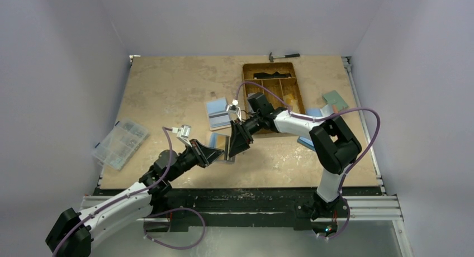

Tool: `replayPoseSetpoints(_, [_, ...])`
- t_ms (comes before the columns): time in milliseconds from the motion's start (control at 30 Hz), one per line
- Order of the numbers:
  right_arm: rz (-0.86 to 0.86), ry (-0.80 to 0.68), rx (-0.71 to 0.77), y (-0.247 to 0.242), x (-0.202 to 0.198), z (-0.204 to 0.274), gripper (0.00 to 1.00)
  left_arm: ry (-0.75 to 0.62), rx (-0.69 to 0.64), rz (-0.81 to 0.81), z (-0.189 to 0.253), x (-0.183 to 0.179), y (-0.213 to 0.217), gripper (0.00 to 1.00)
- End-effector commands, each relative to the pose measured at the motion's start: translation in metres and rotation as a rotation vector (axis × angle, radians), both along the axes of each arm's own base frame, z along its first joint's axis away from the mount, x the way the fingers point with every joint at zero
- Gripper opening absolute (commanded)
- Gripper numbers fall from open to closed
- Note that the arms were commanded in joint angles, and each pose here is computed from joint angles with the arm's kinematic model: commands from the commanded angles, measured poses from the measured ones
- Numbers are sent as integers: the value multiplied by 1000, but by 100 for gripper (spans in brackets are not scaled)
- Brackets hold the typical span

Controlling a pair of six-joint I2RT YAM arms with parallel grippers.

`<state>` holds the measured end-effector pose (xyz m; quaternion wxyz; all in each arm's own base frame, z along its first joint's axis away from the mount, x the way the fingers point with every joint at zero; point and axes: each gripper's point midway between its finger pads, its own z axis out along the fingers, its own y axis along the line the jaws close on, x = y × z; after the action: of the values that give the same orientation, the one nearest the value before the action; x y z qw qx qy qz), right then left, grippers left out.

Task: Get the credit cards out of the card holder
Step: Remove the credit card from the card holder.

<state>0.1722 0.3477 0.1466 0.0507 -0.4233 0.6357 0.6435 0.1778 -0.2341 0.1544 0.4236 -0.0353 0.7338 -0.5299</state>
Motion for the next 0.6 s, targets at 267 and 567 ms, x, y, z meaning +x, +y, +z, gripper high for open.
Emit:
replayPoseSetpoints(267, [9,36,64,0,1,21,12,-89,-117,-32,36,-2,-6,0])
replayPoseSetpoints(567, [8,22,63,-1,5,14,0,-80,-113,-2,37,-2,2,31])
